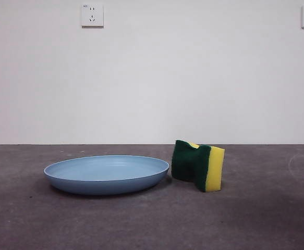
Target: Pick up the plate,pick up the cloth,clean the plate with the cloth
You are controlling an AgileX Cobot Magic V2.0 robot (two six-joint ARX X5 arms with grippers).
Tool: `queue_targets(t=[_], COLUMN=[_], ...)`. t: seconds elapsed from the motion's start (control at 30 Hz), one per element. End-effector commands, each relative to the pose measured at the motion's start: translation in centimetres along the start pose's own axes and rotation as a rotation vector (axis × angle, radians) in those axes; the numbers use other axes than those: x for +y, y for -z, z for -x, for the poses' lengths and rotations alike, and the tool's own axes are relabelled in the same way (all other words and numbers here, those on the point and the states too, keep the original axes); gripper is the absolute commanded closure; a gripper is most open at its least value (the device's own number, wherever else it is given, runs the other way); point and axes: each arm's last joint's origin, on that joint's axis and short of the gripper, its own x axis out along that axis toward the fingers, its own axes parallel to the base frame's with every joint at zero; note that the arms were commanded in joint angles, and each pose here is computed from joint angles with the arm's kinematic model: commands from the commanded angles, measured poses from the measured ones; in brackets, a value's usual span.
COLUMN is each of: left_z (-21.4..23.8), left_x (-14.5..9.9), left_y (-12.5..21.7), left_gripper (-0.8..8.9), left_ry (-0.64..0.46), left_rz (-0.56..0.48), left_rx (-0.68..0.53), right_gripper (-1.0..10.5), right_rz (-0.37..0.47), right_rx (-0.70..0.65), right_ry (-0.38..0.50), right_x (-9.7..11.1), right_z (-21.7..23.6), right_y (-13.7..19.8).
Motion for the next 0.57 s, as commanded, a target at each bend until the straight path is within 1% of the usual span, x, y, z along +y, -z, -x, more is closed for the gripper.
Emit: queue_targets(t=[0.03, 0.17, 0.23, 0.3, 0.37, 0.43, 0.57], left_z=[0.5, 0.5, 0.3, -0.1, -0.7, -1.4, -3.1], left_x=[-0.2, -0.5, -0.6, -0.7, -0.7, -0.9, -1.2], left_y=[-1.8, -4.1, -5.1, -6.3, -7.4, -8.5, -10.3], left_gripper=[8.19, 8.19, 8.19, 8.19, 8.19, 8.19, 8.19], left_ry=[-0.001, -0.004, -0.007, -0.006, -0.003, 0.023, 0.106], left_rz=[0.036, 0.077, 0.080, 0.084, 0.088, 0.089, 0.097], left_rx=[-0.035, -0.012, 0.012, 0.050, 0.094, 0.140, 0.244], right_gripper=[9.6, 9.6, 9.6, 9.6, 9.6, 9.6, 9.6], right_rz=[-0.046, -0.051, -0.053, -0.057, -0.054, -0.043, -0.022], right_rx=[-0.017, 0.062, 0.100, 0.153, 0.192, 0.228, 0.343], right_ry=[-0.005, -0.013, -0.012, -0.035, -0.083, -0.137, -0.260], right_x=[0.4, 1.1, 1.4, 1.9, 2.3, 2.8, 3.6], right_z=[0.3, 0.1, -0.2, -0.7, -1.5, -2.2, -4.3], right_y=[-1.8, -4.4, -5.6, -7.2, -8.6, -9.9, -12.1])
